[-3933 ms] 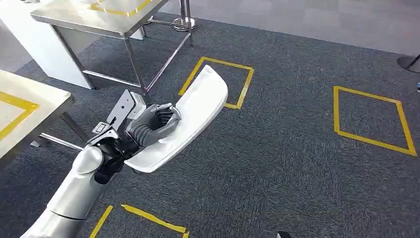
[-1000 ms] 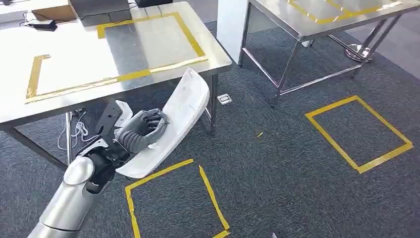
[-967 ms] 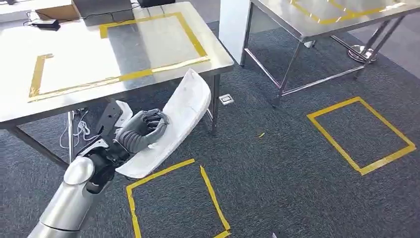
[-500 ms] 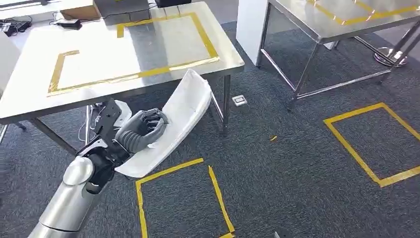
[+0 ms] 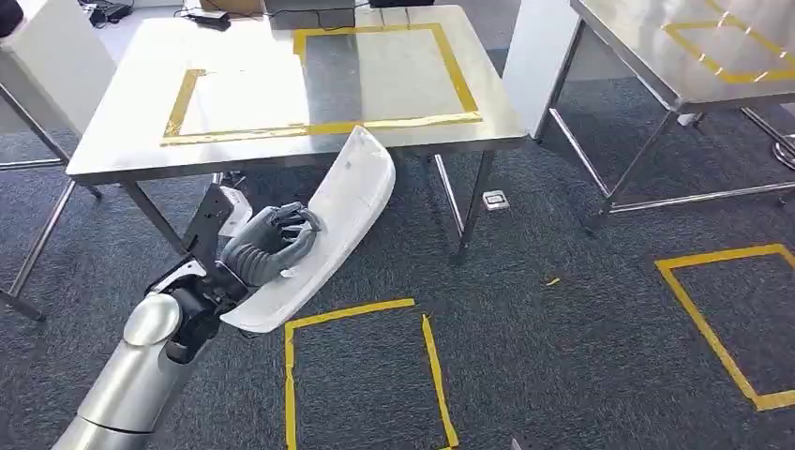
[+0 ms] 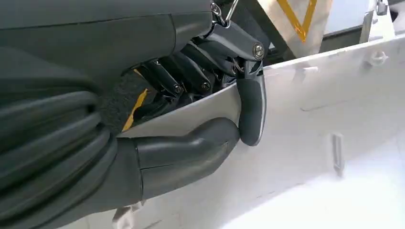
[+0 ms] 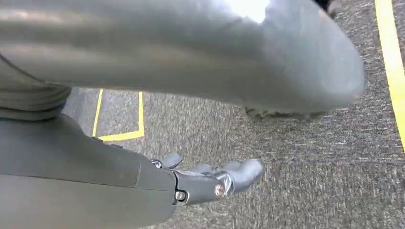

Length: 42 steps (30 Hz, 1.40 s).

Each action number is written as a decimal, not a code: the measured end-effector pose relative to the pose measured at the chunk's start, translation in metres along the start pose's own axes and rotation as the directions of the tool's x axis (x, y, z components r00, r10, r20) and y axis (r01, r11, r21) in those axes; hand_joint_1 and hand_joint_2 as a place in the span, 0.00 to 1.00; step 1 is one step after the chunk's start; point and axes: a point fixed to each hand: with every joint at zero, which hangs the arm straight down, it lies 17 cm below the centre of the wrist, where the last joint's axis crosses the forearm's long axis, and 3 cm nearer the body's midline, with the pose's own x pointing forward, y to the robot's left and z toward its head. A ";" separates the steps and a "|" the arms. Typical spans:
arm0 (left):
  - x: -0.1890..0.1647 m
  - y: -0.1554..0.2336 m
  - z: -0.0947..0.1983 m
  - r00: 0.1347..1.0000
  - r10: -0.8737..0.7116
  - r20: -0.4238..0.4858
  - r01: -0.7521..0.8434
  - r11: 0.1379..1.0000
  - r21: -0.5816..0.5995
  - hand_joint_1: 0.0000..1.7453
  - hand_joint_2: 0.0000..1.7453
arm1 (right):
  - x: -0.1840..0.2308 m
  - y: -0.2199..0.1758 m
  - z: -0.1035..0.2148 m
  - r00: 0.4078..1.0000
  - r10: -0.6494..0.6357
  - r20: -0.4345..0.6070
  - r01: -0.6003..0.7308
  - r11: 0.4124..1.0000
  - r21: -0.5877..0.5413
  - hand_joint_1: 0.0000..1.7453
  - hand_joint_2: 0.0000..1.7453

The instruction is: Take the parts from the cabinet and place them on the table.

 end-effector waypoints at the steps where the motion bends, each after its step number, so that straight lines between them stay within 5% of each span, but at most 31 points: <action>1: -0.001 0.000 0.000 1.000 0.002 -0.002 -0.002 1.000 0.000 1.00 1.00 | -0.002 0.000 0.000 1.000 -0.001 -0.004 0.001 1.000 0.000 0.00 0.00; 42: 0.012 0.003 0.002 0.998 -0.005 0.056 0.003 1.000 0.031 1.00 1.00 | 0.001 0.006 0.000 1.000 -0.022 0.007 0.022 1.000 0.014 0.00 0.00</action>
